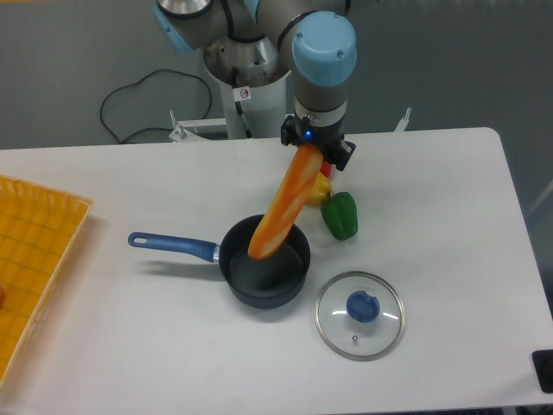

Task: Place the long bread in the pot

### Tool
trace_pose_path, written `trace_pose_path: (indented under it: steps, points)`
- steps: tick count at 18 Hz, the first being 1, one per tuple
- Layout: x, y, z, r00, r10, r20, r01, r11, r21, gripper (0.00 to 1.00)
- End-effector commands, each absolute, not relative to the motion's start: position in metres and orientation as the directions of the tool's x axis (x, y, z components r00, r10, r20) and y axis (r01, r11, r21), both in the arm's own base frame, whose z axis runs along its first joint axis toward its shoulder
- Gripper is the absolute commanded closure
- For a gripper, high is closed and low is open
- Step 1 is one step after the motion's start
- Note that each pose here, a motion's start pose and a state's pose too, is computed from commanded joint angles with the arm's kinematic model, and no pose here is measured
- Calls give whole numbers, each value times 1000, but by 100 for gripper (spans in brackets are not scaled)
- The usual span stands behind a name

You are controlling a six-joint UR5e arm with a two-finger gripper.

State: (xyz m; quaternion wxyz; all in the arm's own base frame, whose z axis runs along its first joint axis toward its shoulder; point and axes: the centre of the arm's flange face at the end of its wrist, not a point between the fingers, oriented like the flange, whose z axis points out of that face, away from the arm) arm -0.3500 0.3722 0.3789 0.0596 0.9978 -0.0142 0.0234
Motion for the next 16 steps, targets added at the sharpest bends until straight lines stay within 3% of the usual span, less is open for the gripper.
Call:
trace_pose_path:
  steps: [7,12,16]
  points:
    - [-355,389,348,996,-7,87,-20,-989,148,96]
    - [-358,410,329,998,19,64,10,-989,144,96]
    - [-356,421,319,998,17,63,7,-988,153,85]
